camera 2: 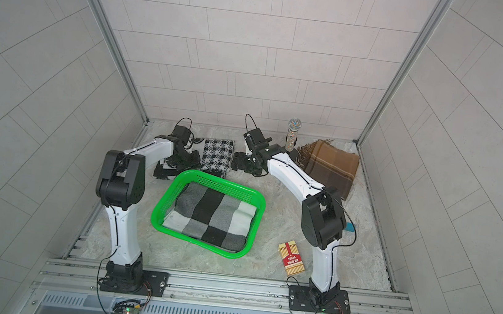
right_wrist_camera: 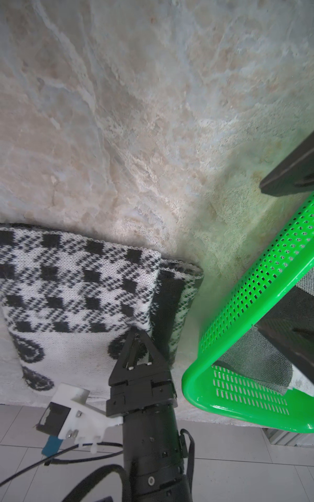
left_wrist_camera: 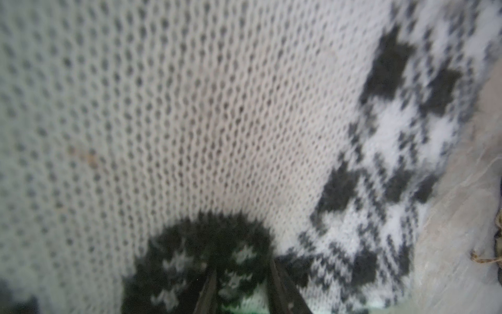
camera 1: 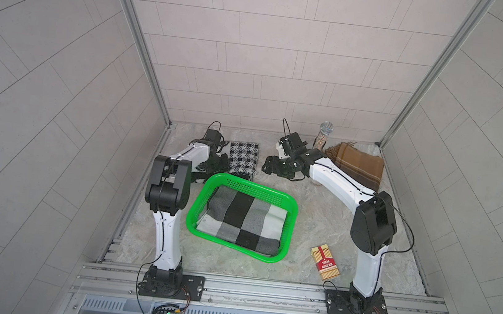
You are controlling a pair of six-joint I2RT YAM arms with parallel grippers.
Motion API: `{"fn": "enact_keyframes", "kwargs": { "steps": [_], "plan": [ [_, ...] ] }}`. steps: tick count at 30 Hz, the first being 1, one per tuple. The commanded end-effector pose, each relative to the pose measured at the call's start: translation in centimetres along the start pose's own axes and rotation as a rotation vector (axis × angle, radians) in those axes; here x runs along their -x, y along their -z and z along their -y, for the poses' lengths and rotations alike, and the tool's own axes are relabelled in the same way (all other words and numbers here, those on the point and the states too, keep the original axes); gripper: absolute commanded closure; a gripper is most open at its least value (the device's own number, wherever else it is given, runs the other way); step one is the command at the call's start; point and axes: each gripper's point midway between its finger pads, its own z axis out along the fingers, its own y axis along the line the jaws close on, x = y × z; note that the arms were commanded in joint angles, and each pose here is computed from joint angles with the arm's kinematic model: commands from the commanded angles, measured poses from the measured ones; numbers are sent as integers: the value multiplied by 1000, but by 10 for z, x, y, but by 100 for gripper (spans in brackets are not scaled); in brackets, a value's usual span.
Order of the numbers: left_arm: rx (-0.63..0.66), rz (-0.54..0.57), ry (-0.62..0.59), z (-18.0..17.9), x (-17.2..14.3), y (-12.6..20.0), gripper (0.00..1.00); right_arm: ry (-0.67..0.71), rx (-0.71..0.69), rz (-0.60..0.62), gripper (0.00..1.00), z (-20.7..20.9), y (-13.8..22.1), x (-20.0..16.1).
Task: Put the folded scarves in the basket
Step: Move the scarf to the center of the board, then pick up the scarf at the center of the board.
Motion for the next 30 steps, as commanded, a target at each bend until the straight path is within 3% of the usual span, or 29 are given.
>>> {"fn": "enact_keyframes", "kwargs": {
  "steps": [1,17,21,25,28,30],
  "plan": [
    [34,-93,38,-14,-37,-11,65,-9,-8,-26,23,4,-7,0],
    [38,-78,82,-28,-97,13,65,-29,-36,-70,19,16,-35,1],
    [39,-57,63,-26,-90,20,62,-47,-13,-81,18,13,-43,0],
    [57,2,60,-23,-66,41,48,-66,-5,-110,17,12,-60,-3],
    [120,92,71,-35,-40,67,34,-84,3,-132,17,13,-74,-4],
    [178,168,93,-54,-21,84,20,-93,5,-143,15,14,-83,-5]
  ]
}}
